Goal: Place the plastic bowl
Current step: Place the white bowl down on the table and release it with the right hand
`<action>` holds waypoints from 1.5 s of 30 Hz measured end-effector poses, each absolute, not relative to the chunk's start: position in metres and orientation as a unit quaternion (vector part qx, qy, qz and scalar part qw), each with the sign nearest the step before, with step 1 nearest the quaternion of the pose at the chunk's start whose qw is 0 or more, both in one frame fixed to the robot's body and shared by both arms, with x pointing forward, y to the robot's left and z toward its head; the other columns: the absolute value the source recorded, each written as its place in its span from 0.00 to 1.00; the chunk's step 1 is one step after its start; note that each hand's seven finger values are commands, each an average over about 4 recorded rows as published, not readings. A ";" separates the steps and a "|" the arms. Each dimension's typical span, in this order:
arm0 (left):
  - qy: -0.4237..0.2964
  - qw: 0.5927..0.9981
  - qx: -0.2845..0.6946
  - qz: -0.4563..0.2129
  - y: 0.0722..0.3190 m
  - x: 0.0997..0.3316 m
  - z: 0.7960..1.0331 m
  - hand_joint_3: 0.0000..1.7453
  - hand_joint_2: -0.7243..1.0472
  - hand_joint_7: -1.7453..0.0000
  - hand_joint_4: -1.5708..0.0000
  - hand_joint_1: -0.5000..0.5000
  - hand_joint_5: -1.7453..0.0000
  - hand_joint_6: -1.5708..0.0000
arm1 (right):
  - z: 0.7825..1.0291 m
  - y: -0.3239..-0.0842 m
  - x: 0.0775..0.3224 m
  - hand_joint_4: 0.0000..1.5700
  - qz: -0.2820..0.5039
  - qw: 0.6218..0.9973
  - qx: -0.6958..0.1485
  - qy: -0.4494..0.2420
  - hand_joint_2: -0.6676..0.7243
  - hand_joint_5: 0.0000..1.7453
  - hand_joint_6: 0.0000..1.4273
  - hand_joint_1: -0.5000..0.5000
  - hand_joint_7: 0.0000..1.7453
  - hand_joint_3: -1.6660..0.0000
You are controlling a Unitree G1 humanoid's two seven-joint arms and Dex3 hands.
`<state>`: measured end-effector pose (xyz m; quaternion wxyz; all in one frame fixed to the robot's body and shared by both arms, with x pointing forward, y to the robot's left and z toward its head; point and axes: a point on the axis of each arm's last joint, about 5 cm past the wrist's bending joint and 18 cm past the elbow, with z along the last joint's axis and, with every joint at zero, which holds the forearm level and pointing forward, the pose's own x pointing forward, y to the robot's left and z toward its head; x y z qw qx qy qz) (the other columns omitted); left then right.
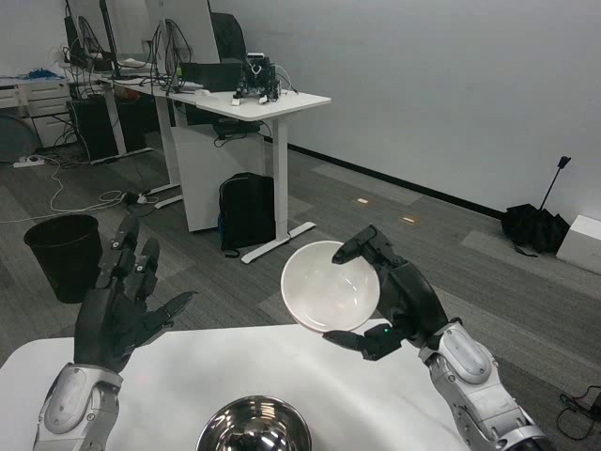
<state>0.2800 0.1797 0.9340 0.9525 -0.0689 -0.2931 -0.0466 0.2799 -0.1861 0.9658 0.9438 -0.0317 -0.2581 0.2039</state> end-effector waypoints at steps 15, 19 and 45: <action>-0.284 0.955 -0.068 -0.044 0.180 0.283 0.932 0.00 0.85 1.00 1.00 0.00 1.00 1.00 | 0.915 -0.202 0.260 0.73 0.160 0.974 -0.018 -0.159 0.05 0.75 0.14 0.25 0.96 0.19; -0.282 0.956 -0.068 -0.044 0.180 0.284 0.932 0.00 0.85 1.00 1.00 0.00 1.00 1.00 | 0.900 -0.207 0.252 0.75 0.147 0.981 -0.018 -0.127 0.05 0.78 0.14 0.25 0.96 0.19; -0.286 0.954 -0.068 -0.049 0.177 0.288 0.937 0.03 0.85 1.00 1.00 0.00 1.00 1.00 | 0.866 -0.220 0.231 0.10 0.111 0.990 -0.010 -0.082 0.33 0.29 0.00 0.08 0.57 0.75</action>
